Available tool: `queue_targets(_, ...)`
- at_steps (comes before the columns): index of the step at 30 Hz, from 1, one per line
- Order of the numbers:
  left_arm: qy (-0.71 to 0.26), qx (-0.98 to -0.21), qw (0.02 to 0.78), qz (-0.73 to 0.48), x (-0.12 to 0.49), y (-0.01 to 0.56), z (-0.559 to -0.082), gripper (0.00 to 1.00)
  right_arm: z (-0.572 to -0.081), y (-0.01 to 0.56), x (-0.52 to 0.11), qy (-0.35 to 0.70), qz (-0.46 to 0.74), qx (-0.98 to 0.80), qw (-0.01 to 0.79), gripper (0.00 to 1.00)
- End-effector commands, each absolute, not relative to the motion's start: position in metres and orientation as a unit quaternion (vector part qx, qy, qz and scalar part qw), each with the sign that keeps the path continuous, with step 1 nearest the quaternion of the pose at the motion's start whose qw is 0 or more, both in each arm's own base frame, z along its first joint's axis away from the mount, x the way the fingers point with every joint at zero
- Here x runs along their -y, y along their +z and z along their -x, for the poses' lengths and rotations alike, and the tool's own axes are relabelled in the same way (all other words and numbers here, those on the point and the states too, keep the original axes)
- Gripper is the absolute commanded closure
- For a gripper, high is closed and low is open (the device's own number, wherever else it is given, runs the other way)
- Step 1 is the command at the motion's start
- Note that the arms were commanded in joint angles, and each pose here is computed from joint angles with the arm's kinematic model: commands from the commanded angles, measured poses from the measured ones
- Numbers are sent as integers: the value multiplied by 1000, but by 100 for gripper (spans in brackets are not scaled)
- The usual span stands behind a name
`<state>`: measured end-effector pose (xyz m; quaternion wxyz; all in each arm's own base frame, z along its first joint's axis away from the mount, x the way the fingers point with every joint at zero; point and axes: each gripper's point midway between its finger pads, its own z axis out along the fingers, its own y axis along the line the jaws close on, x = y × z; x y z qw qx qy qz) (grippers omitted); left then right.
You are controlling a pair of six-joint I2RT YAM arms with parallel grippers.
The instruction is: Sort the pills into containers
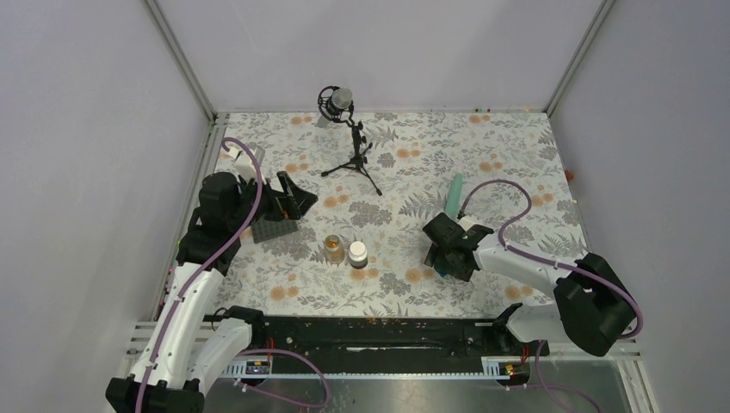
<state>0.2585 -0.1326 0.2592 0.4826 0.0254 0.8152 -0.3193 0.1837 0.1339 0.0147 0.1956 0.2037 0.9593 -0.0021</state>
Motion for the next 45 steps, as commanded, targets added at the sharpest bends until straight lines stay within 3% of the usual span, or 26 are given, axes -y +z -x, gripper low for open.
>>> queue_targets(1,-338,-791,508,-42,139,274,-262,1,-194,26,-137,7,-232,-947,222,21)
queue_targets(4,-340,-791,507,-42,139,274,-262,1,-203,29,-137,1,-248,-940,236,13)
queue_targets(7,-342,-792,505,-40,140,274,-262,1,-210,31,-138,-13,-261,-935,240,12)
queue_targets(14,-343,-795,499,-34,140,269,-263,1,-213,26,-134,-48,-273,-932,234,29)
queue_targets(19,-354,-802,480,-28,144,264,-265,1,-206,21,-131,-51,-251,-940,224,33)
queue_targets(27,-361,-802,475,-28,146,267,-263,1,-191,14,-132,-54,-214,-958,184,30)
queue_targets(31,-361,-803,474,-24,146,265,-263,1,-189,10,-134,-46,-232,-954,182,37)
queue_targets(38,-372,-808,456,-20,150,260,-264,1,-186,8,-138,-28,-239,-954,178,60)
queue_targets(45,-438,-801,409,-10,173,252,-253,3,-208,54,-164,65,-119,-961,239,63)
